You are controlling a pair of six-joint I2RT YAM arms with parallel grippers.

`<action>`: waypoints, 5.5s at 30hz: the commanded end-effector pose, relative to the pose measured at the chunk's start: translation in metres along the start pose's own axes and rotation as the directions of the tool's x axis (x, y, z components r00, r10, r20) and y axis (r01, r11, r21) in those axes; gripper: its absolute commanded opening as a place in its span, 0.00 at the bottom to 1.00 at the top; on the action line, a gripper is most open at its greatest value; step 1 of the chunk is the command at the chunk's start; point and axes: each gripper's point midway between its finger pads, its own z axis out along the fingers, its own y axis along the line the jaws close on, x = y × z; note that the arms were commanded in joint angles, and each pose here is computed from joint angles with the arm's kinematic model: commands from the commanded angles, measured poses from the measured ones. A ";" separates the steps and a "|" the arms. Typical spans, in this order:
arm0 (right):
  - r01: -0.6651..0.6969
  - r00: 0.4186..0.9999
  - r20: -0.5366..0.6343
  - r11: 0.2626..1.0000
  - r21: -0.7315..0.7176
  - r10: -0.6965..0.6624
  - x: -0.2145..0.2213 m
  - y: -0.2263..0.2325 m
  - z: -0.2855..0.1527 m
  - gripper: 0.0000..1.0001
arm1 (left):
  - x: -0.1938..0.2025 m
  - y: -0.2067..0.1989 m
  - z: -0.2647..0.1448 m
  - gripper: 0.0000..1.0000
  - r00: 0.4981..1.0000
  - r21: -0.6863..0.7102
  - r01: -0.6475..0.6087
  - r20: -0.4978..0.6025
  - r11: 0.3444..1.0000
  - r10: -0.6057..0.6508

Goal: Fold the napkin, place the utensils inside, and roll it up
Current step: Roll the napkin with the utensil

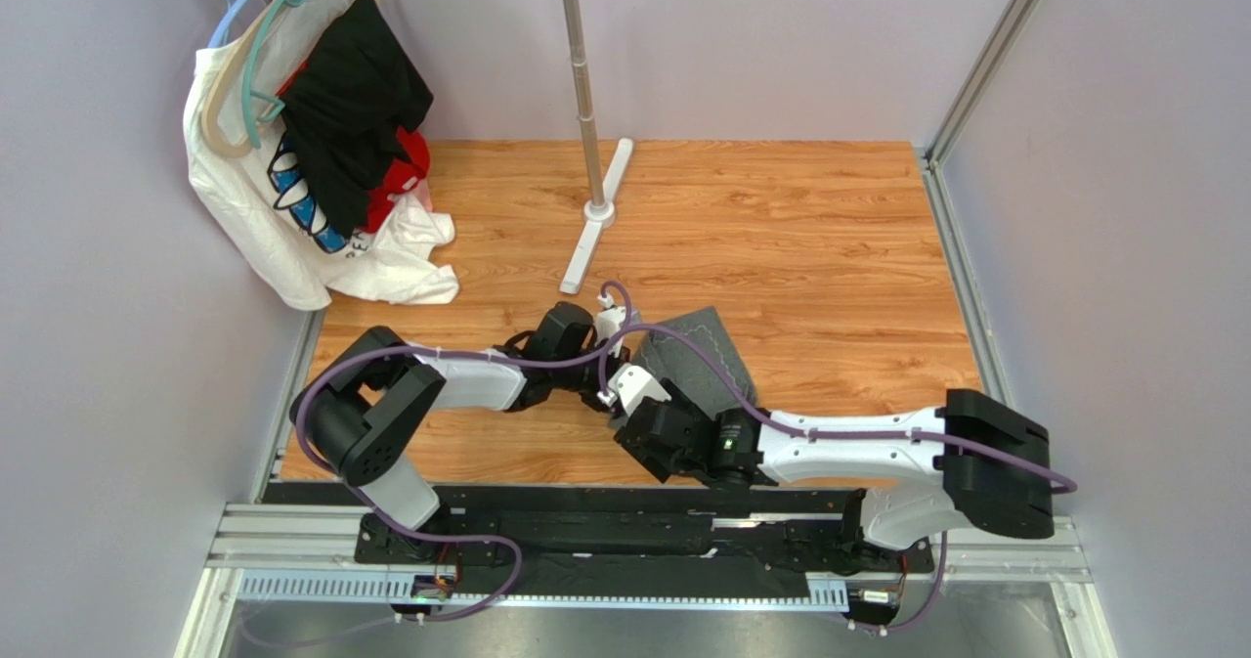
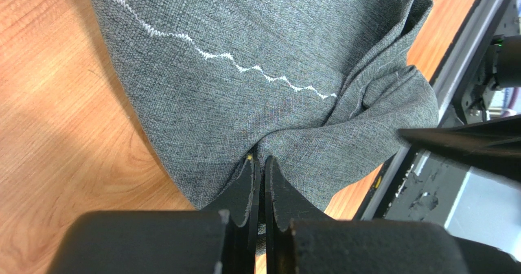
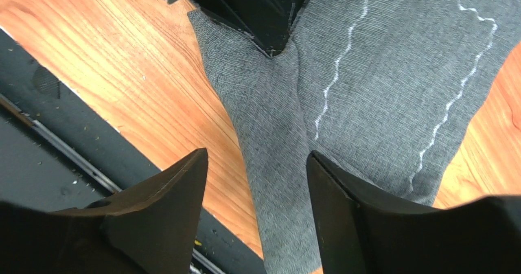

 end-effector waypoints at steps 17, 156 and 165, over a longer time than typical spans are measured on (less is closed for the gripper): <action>0.008 0.985 -0.171 0.997 0.082 0.006 0.049 0.004 0.040 0.33 | 0.070 0.041 -0.012 0.00 0.971 -0.167 0.061 -0.220 0.984 -0.098; -0.206 0.933 -0.245 0.949 0.238 0.264 0.058 0.008 -0.006 0.47 | -0.019 0.001 -0.010 0.00 0.998 -0.016 0.058 -0.018 0.998 -0.058; -0.268 0.904 -0.286 0.943 0.198 0.317 0.076 0.009 0.007 0.35 | -0.025 -0.007 -0.013 0.00 0.999 0.018 0.036 -0.002 0.999 -0.036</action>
